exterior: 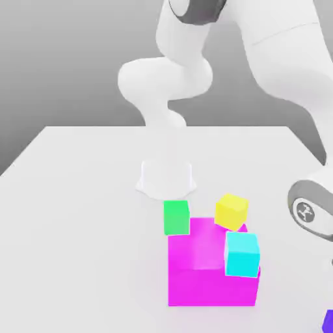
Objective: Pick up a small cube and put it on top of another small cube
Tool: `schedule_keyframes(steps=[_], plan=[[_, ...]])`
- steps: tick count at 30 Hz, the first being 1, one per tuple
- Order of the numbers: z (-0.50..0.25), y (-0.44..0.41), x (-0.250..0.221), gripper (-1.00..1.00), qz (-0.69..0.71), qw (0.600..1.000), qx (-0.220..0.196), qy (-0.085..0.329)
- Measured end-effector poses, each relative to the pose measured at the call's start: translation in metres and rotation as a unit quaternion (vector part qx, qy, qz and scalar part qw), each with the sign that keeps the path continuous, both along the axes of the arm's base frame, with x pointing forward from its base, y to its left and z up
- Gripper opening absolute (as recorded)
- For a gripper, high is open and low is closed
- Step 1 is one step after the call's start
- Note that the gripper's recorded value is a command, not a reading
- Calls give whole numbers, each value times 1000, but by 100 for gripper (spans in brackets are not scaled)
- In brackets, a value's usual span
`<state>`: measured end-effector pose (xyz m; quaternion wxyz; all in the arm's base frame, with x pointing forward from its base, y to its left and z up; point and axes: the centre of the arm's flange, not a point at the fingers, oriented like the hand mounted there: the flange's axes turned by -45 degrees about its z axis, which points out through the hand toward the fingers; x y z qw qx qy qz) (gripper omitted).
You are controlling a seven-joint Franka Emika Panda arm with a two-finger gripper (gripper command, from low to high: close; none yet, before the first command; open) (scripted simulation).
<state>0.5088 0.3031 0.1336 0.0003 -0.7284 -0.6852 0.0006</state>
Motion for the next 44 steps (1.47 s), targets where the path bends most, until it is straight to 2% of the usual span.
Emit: schedule_keyframes(steps=[2, 9, 24, 35, 40, 41, 44], plan=[[1, 0, 0, -100, 0, 1000, 0, 0], [87, -14, -13, -100, -28, 1000, 0, 0], [193, -99, -115, -100, -191, 982, 0, 0], [212, -160, -204, -100, -309, 951, 1, 1], [165, -163, -209, -100, -319, 948, 1, 1], [154, -164, -210, 100, -319, 948, 0, 0], [154, -164, -210, 100, -319, 948, 0, 0]])
